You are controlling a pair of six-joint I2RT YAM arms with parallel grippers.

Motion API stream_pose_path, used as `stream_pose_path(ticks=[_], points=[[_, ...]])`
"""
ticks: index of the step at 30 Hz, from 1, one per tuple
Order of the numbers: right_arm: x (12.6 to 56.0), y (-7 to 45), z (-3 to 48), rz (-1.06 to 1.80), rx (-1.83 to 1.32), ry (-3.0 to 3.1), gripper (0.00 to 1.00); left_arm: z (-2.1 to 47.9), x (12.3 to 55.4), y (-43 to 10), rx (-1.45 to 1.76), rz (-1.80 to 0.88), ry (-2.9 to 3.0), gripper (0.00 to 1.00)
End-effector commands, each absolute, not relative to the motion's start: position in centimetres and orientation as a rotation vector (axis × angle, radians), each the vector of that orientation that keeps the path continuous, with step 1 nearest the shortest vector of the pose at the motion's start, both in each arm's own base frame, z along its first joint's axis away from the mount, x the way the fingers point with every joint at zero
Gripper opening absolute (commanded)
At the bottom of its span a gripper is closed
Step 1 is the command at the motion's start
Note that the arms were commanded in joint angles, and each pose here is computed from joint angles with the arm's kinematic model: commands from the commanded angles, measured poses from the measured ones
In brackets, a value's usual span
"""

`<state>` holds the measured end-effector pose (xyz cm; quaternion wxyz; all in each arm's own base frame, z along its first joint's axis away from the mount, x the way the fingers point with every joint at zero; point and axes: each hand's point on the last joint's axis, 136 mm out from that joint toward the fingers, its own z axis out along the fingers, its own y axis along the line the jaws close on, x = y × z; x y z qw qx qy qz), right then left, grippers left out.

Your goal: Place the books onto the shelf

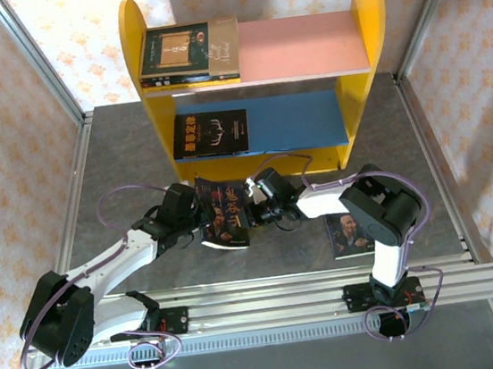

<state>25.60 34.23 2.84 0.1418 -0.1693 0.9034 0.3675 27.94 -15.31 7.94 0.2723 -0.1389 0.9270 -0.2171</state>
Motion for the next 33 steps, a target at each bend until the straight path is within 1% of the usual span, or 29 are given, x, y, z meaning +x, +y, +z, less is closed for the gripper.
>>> stream_pose_path(ticks=[1,8,20,29,33], points=[[23.9,32.1,0.1,0.963,-0.463,2.757,0.31,9.6,28.8,-16.0,-0.323,-0.6,2.456,0.31],[24.3,32.1,0.2,0.973,-0.433,2.752,0.36,9.3,28.7,-16.0,-0.322,-0.595,2.463,0.29],[25.4,33.5,0.9,1.03,-0.418,2.724,0.38,9.0,28.5,-16.0,-0.324,-0.602,2.471,0.24],[26.0,34.5,1.5,1.056,-0.446,2.71,0.37,8.8,28.2,-15.8,-0.327,-0.592,2.477,0.22],[26.3,34.7,1.6,1.05,-0.457,2.708,0.36,8.7,28.2,-15.8,-0.323,-0.59,2.479,0.14]])
